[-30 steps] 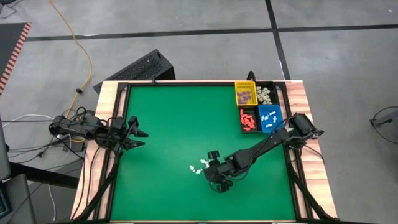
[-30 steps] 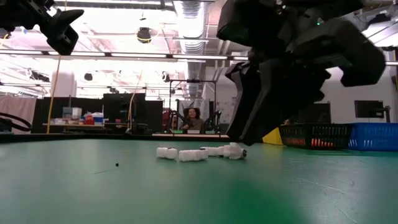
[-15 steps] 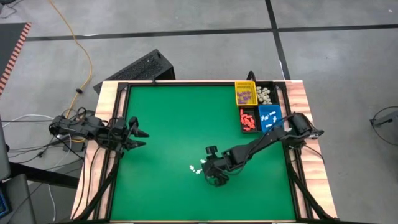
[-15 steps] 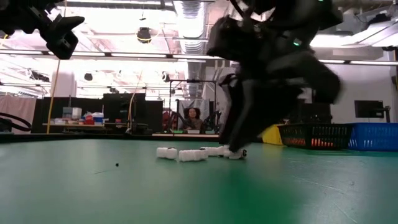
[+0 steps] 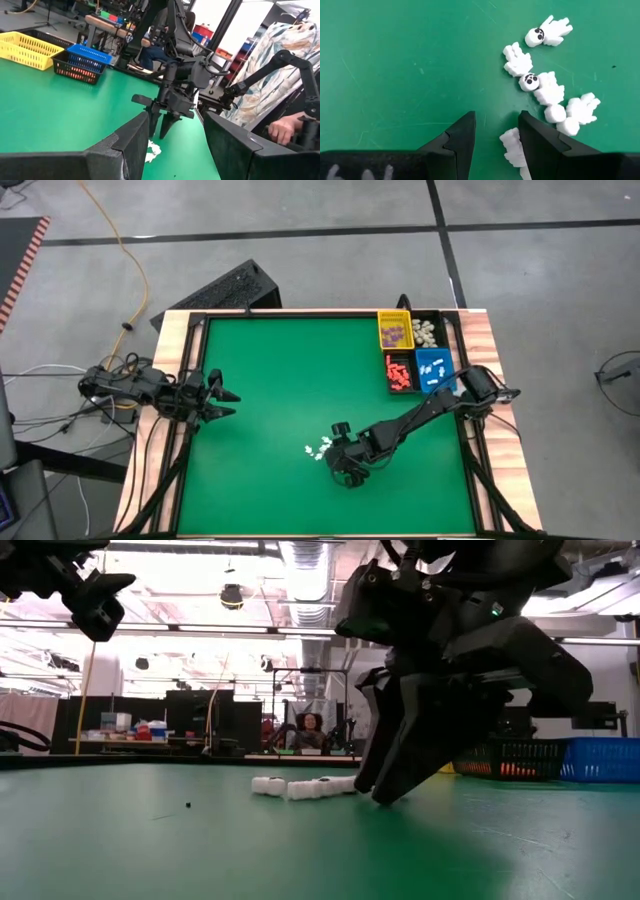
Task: Sort Halloween decoration
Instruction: Put the white skeleton toy into the blue basket
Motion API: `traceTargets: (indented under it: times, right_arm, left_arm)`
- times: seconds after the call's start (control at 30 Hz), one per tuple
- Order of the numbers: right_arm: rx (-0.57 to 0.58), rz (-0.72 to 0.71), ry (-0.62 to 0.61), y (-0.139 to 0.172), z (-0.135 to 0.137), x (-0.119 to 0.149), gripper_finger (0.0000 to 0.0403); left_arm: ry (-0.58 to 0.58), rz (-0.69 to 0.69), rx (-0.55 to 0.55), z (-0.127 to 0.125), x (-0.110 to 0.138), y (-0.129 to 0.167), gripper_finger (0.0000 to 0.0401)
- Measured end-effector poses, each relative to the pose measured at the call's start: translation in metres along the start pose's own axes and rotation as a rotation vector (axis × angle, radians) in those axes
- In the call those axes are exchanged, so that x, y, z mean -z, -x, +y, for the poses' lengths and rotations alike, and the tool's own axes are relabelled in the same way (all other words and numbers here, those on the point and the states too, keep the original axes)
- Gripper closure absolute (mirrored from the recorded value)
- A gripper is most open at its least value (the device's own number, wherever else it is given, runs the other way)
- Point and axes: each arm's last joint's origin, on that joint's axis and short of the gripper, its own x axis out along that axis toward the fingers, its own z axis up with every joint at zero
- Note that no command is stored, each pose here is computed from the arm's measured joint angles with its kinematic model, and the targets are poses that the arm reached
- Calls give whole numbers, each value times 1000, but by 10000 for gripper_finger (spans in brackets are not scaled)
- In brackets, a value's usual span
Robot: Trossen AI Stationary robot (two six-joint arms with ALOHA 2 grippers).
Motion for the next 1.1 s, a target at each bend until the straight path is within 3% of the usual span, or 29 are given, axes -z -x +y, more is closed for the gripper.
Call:
traceTargets:
  times: [0.43,0.77,0.93,1.1]
  right_arm:
    - [17,109,-76,0,-13,9,266]
    - [22,107,-113,5,-14,9,391]
    - [76,88,-134,27,-22,7,390]
    - [145,-1,-160,68,-35,-3,398]
  left_arm:
    - [80,0,0,0,0,0,221]
    - [80,-1,0,0,0,0,221]
    - [80,-2,0,0,0,0,221]
    - [80,-2,0,0,0,0,221]
